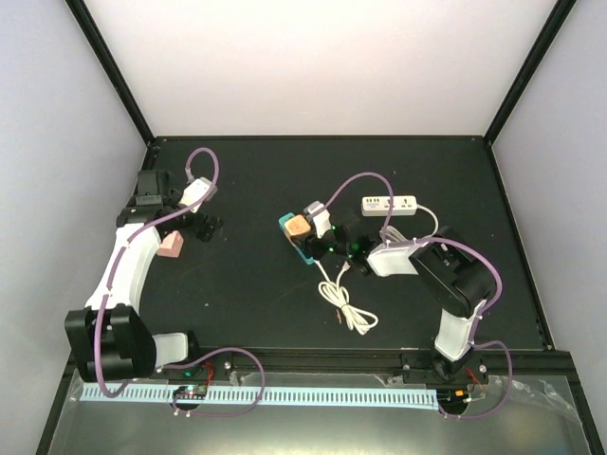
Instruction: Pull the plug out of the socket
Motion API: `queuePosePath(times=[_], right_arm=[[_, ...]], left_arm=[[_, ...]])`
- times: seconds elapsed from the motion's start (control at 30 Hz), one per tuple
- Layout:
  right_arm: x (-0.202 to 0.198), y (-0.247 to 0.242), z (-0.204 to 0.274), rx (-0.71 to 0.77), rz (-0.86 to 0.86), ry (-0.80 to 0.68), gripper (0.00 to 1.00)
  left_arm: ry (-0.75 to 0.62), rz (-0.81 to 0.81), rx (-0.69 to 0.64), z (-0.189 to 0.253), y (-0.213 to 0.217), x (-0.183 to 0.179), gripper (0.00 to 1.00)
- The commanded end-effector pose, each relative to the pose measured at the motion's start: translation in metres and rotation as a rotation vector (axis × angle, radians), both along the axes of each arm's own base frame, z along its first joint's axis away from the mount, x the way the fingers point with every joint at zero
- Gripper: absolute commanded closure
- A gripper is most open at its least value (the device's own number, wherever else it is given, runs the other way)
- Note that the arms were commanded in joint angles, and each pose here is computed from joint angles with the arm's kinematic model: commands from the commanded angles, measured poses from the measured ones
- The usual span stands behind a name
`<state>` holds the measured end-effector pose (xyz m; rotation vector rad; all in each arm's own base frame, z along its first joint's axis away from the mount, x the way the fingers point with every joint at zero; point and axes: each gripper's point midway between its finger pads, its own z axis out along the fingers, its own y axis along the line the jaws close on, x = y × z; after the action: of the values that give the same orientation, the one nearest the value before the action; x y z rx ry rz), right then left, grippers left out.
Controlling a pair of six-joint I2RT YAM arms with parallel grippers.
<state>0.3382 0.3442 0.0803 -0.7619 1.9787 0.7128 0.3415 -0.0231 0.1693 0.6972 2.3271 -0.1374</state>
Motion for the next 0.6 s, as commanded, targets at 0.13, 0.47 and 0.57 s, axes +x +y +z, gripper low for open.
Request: queuePosePath(times=[0.13, 0.47, 0.57], right_arm=[[-0.066, 0.022, -0.046, -0.135, 0.242, 0.101, 0.79], [-0.126, 0.052, -0.042, -0.123, 0.535, 0.073, 0.71], [-0.137, 0.054, -0.043, -0.123, 0.597, 0.07, 0.71]], left_arm=[[-0.059, -0.112, -0.14, 0.037, -0.032, -0.03, 0.01], [0.08, -0.351, -0.207, 0.027, -0.06, -0.076, 0.01], [0.093, -0.417, -0.216, 0.023, -0.066, -0.089, 0.01]])
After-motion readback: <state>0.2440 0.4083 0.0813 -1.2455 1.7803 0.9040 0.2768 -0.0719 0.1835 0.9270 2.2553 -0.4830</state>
